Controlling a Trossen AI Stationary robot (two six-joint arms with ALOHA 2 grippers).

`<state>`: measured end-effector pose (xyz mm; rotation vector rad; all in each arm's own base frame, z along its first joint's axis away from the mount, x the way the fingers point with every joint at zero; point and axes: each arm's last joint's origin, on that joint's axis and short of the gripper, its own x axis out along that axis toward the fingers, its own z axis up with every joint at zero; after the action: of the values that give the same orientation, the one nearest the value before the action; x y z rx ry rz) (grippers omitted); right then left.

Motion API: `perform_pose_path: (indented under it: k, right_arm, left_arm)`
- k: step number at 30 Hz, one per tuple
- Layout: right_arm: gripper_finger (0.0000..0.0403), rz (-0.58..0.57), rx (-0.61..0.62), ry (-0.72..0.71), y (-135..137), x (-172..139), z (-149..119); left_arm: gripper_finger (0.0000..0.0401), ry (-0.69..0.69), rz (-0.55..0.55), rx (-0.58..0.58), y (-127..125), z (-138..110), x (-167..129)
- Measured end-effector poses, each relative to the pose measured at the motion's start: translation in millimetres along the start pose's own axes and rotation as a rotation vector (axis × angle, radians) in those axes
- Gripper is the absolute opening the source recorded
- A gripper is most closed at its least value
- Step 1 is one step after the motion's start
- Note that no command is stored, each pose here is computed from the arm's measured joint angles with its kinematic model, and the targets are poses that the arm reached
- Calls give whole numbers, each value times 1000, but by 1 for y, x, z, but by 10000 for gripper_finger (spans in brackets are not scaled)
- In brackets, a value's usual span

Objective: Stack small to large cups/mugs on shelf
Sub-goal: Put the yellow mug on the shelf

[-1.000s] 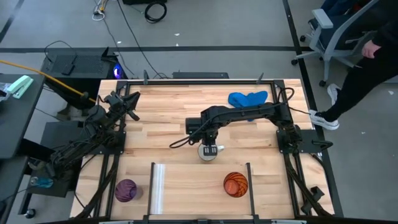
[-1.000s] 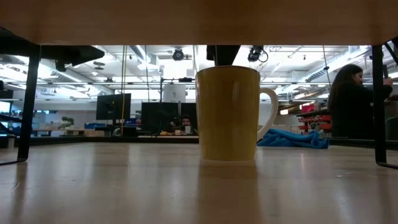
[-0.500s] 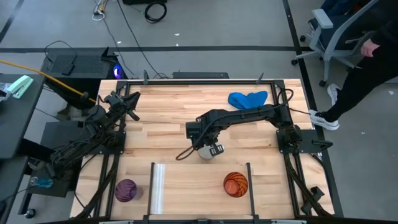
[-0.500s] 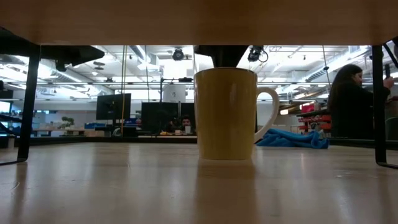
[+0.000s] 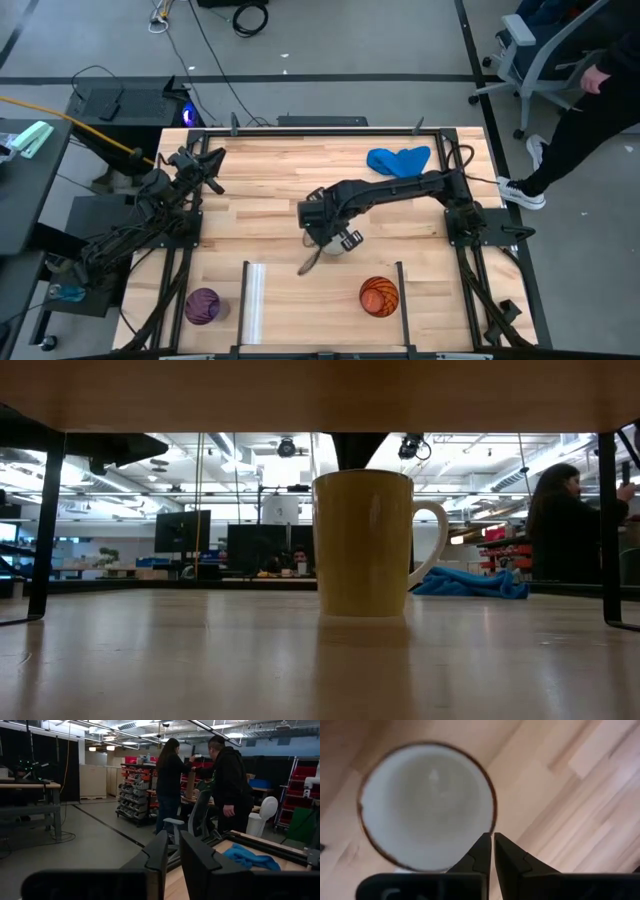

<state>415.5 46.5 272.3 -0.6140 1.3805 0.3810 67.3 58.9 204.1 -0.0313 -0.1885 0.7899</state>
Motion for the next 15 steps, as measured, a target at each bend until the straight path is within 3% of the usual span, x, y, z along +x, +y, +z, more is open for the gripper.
perform_pose_path:
  k: [8, 15]
  right_arm:
    - [26, -129, -59, -7, 2, -1, 9]
    - [27, -142, -77, -38, 4, -2, 14]
  left_arm:
    - [55, 0, 0, -1, 0, 0, 0]
    - [61, 0, 0, -1, 0, 0, 0]
